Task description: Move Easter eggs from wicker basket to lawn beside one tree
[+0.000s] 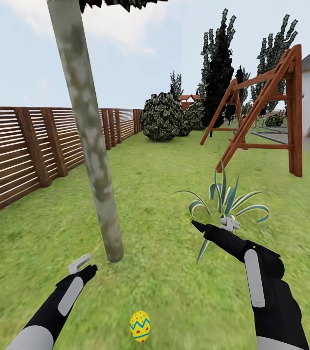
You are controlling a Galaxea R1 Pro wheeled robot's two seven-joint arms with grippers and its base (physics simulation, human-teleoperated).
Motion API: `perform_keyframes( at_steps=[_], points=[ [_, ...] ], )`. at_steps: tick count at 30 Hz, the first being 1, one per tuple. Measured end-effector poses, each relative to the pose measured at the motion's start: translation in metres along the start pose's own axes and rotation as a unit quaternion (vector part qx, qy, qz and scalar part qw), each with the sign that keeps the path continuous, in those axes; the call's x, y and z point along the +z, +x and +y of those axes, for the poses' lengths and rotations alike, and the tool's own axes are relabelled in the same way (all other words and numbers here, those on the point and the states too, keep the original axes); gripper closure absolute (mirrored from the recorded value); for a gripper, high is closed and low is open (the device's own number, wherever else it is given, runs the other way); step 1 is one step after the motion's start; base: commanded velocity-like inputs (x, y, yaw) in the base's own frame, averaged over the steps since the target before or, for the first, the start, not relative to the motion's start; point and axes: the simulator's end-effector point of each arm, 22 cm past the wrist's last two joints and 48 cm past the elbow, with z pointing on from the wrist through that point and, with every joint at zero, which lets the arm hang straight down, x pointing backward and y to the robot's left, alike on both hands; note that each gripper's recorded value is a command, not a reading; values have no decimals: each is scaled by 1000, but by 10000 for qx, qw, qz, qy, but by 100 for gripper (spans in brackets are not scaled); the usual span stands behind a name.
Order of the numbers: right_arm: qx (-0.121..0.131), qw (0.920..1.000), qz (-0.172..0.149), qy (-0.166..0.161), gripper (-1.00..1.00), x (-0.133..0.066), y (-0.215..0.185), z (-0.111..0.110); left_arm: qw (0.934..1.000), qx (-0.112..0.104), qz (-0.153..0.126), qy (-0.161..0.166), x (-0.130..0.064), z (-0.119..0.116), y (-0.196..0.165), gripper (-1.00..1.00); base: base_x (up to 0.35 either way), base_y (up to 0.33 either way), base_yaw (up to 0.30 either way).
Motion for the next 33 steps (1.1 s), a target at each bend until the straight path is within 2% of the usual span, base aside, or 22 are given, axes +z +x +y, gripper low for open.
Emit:
perform_keyframes(
  at_steps=[33],
  points=[
    [10, 10000, 18, 1, -100, -13, -35, 27, 10000, 3, 26, -21, -35, -11, -27, -100, -1, 0, 0]
  ],
)
